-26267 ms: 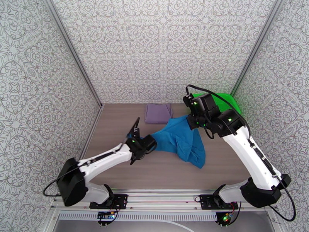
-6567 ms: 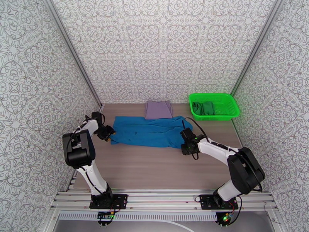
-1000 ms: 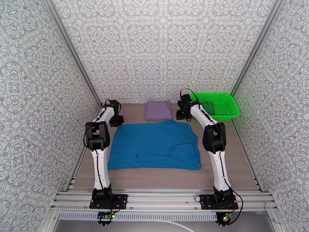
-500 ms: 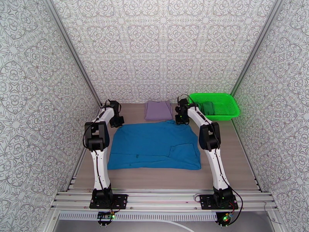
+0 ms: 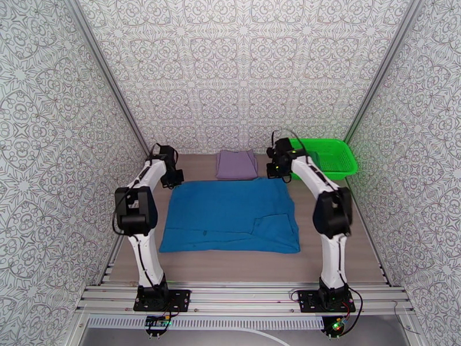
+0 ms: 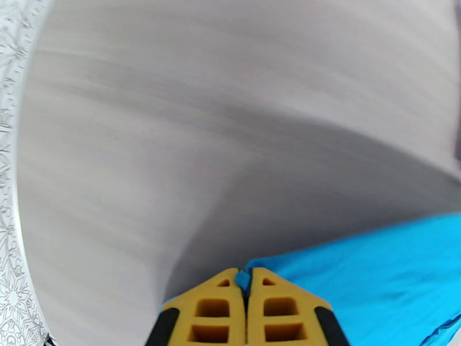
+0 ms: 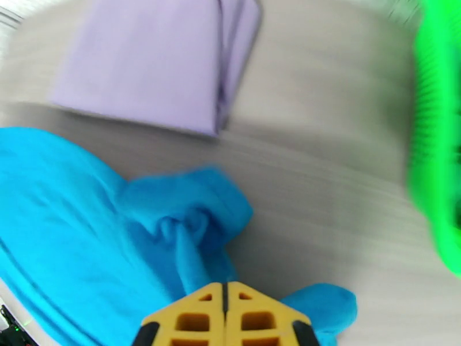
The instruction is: Fold and stack the mixed laundry pile
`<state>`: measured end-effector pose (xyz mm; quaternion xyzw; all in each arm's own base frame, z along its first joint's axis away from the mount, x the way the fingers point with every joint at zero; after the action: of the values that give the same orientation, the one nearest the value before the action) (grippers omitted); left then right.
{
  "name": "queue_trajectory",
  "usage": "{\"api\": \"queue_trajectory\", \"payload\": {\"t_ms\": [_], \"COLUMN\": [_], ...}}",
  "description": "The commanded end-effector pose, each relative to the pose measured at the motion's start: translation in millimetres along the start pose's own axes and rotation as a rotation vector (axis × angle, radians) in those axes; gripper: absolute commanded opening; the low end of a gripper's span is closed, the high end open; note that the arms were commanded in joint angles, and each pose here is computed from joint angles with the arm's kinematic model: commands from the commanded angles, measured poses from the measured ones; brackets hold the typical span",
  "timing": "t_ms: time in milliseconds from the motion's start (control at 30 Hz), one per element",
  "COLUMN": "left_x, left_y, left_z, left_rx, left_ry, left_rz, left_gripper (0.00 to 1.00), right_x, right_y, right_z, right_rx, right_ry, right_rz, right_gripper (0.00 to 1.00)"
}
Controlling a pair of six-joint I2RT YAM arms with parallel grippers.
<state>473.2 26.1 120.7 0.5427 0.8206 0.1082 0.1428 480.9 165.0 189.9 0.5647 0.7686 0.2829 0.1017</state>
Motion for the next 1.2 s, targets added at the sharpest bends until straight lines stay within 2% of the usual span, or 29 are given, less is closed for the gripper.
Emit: {"api": "queue_trajectory", "payload": {"t_ms": [0,433,500,567,667,767,933,1067,1167], "left_x": [2,36,39,43,46,47,45,43,41], "left_y": [-10,-63,-68,-73,-79,-83,-84,-83,-84], "left_z": [-5,1,-2,-3,-3,1,5,8,11], "left_rx": [-0.019,-0.003,-0.006,-0.006,-0.004,0.007,0.011,0.014,0.019], "left_ry": [-0.007,0.038,0.043,0.056,0.061,0.062,0.054,0.045,0.039], "left_rz": [-0.005,-0.103,-0.113,-0.116,-0.121,-0.125,-0.128,-0.134,-0.131], "left_gripper": [0.0,0.0,0.0,0.0,0.0,0.0,0.0,0.0,0.0], "right_x": [1,8,9,12,7,5,5,-3,-15], "right_y": [-16,-129,-146,-161,-174,-162,-110,-74,-65], "right_z": [0,14,17,17,9,-4,-15,6,33], "right_rx": [-0.019,0.05,0.071,0.095,0.11,0.085,0.038,0.084,0.147], "right_ry": [0.022,0.063,0.062,0.056,0.015,-0.019,-0.04,-0.07,-0.1], "right_rz": [0.03,0.147,0.162,0.171,0.184,0.162,0.074,-0.013,-0.05], "right_gripper": [0.0,0.0,0.17,0.29,0.38,0.41,0.41,0.42,0.43]}}
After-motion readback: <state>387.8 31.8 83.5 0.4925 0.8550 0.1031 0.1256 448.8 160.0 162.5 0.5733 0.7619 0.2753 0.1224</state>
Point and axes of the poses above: each hand's point on the last joint's axis, 136 mm out from that joint toward the fingers, its own z axis out along the fingers, its own x axis along the line the jaws close on, y = z × x, the point moved 2 cm from there along -z, back along the fingers, and after that the axes turned 5 degrees about -z, right-handed, at the moved point
